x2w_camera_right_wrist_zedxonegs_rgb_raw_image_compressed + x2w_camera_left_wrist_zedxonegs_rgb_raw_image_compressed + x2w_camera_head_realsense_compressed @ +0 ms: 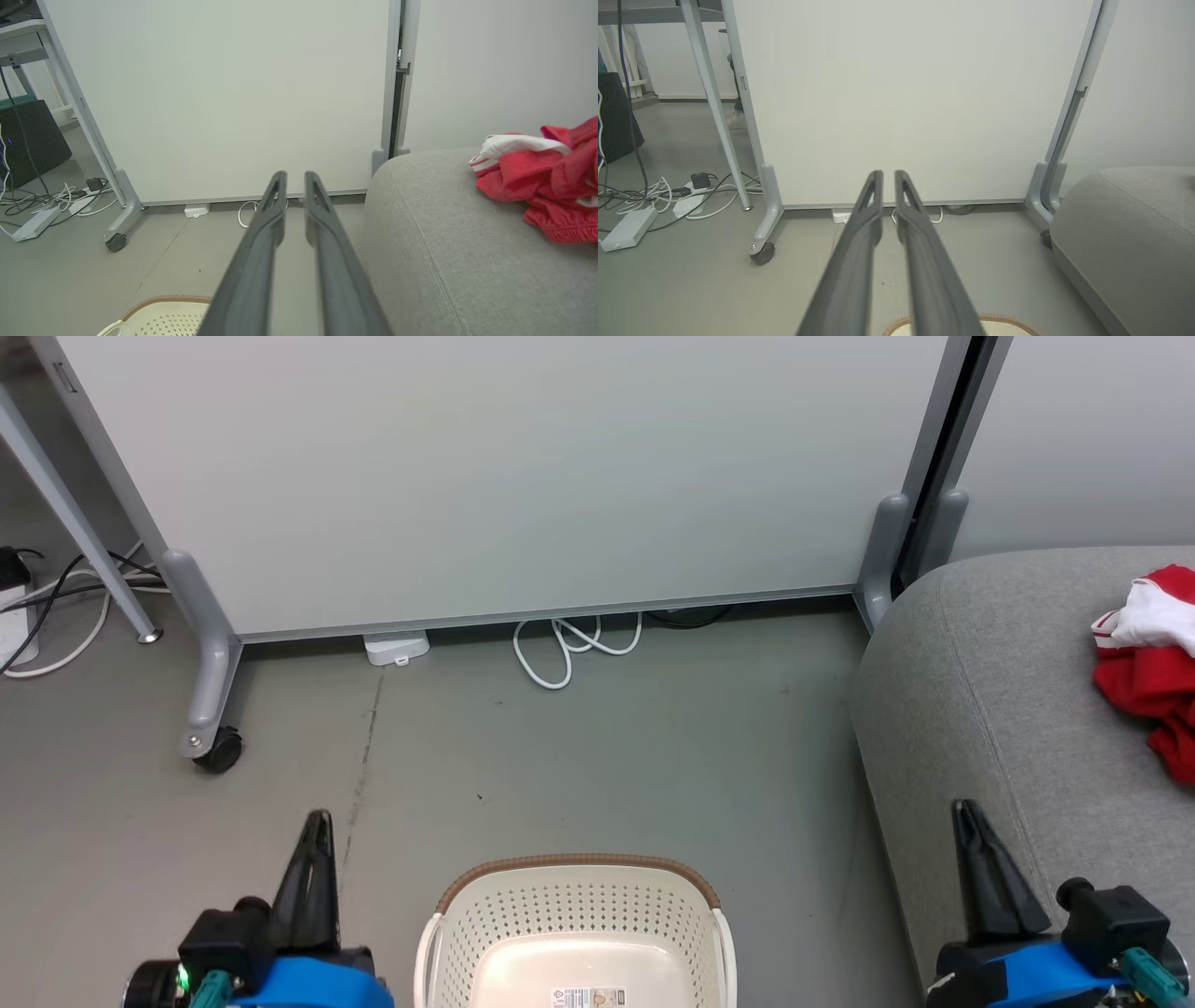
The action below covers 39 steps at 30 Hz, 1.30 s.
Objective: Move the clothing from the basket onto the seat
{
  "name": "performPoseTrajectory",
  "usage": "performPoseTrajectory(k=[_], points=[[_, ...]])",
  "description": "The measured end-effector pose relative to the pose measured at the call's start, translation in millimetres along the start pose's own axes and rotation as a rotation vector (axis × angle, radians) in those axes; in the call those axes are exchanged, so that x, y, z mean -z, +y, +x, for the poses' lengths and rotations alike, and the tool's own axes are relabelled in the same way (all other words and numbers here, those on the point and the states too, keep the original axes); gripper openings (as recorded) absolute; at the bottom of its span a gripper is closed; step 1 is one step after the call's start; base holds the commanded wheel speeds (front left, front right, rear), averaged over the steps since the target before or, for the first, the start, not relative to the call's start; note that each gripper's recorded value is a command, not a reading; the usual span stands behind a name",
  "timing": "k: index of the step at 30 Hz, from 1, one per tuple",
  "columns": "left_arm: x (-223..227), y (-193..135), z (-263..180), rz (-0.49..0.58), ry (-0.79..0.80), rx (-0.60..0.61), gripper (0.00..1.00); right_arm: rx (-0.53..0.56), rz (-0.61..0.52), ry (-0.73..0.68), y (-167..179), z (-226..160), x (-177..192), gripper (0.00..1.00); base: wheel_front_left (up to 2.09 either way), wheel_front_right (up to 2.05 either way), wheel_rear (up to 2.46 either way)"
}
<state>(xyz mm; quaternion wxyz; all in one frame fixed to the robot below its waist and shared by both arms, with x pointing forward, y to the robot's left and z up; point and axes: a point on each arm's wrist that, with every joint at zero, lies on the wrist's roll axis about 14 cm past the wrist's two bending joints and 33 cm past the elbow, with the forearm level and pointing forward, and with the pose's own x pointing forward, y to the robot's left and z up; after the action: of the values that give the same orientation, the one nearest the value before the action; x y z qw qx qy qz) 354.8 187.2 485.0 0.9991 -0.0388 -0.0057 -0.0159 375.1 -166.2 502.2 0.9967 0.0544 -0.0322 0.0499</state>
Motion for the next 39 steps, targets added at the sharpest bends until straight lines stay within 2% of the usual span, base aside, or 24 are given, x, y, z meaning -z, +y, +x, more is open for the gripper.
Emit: performPoseTrajectory(k=[3,7,22,39], points=[[16,1,-8,-0.012,0.051,-0.009,0.0,0.007,0.006,0.038,-2,-5,12,0.0,0.0,0.0,0.0],[21,5,-9,-0.082,0.073,-0.034,0.0,0.032,0.073,0.058,-6,-7,16,0.0,0.0,0.0,0.0],[20,14,-5,-0.357,0.078,-0.099,0.0,0.107,0.344,0.074,-17,-7,19,0.0,0.0,0.0,0.0],[16,19,2,-0.62,0.07,-0.137,0.0,0.153,0.6,0.075,-24,-4,19,0.0,0.0,0.0,0.0]])
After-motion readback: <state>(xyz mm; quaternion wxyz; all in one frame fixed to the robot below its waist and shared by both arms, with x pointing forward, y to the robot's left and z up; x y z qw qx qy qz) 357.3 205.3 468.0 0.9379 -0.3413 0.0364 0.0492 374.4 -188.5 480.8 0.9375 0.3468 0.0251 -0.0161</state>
